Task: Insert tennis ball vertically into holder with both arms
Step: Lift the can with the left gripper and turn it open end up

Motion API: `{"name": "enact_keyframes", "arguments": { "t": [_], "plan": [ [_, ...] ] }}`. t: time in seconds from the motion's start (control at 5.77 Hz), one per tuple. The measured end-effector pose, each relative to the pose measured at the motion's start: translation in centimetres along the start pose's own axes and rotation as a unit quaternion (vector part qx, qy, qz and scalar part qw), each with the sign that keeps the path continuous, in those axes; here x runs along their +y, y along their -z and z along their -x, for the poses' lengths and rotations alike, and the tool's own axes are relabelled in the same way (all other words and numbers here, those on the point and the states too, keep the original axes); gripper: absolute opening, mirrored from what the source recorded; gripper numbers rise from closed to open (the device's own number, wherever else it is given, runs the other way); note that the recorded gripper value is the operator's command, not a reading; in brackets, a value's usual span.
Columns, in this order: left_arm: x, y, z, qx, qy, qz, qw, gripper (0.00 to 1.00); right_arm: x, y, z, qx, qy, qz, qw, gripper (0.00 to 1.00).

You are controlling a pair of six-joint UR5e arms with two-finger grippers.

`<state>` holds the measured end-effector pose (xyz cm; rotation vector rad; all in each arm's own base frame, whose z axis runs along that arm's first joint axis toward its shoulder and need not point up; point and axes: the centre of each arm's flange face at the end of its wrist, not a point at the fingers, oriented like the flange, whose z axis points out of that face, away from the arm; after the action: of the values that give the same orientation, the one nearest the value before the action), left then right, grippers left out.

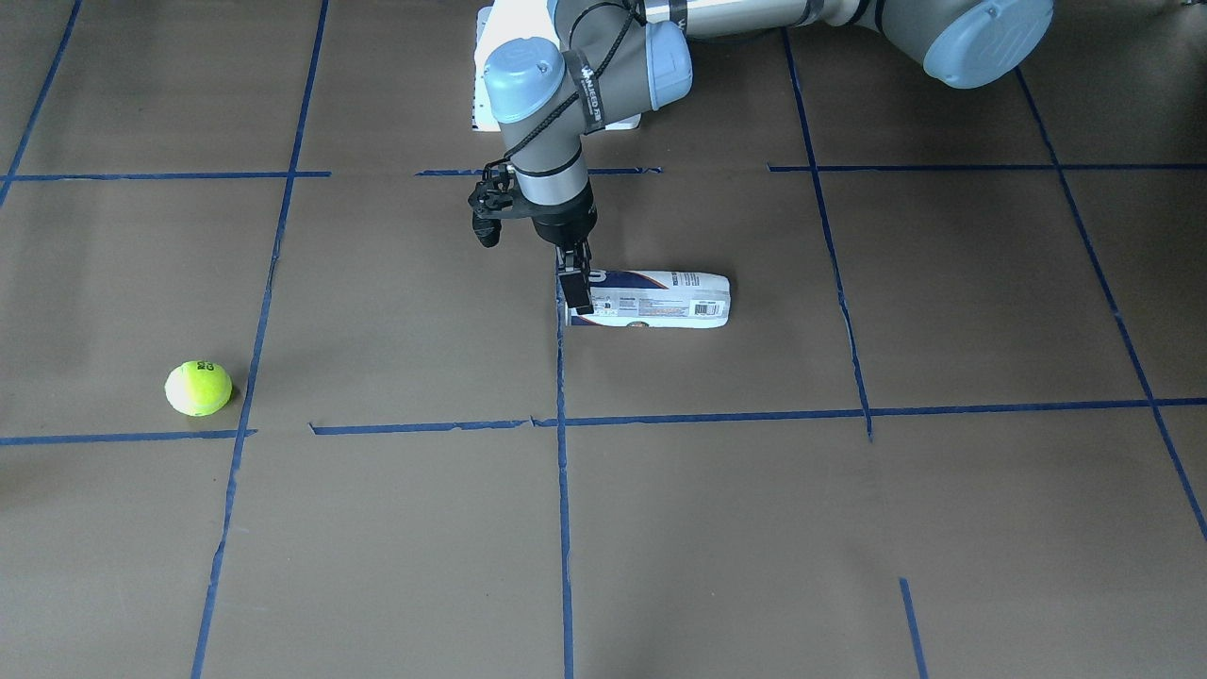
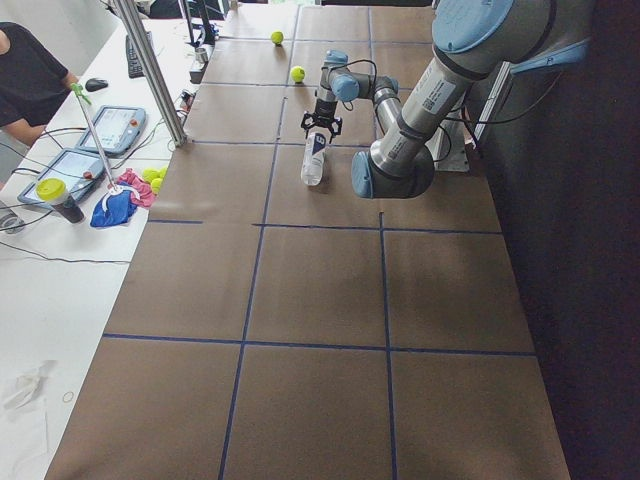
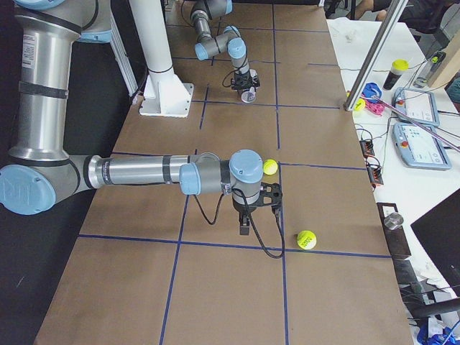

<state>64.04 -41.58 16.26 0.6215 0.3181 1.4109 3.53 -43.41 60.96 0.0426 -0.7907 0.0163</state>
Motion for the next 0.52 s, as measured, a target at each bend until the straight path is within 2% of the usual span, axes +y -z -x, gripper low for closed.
{"name": "enact_keyframes", "arguments": {
  "t": [0.35, 0.52],
  "plan": [
    [0.0, -1.8, 0.1, 0.001, 0.000, 0.003, 1.0000, 0.98, 0.0, 0.0, 0.1, 0.000, 0.001, 0.000, 1.0000, 1.00],
    [0.0, -2.4, 0.1, 0.000, 0.000, 0.001, 1.0000, 0.91, -0.1, 0.0, 0.1, 0.000, 0.001, 0.000, 1.0000, 1.00]
  ]
}}
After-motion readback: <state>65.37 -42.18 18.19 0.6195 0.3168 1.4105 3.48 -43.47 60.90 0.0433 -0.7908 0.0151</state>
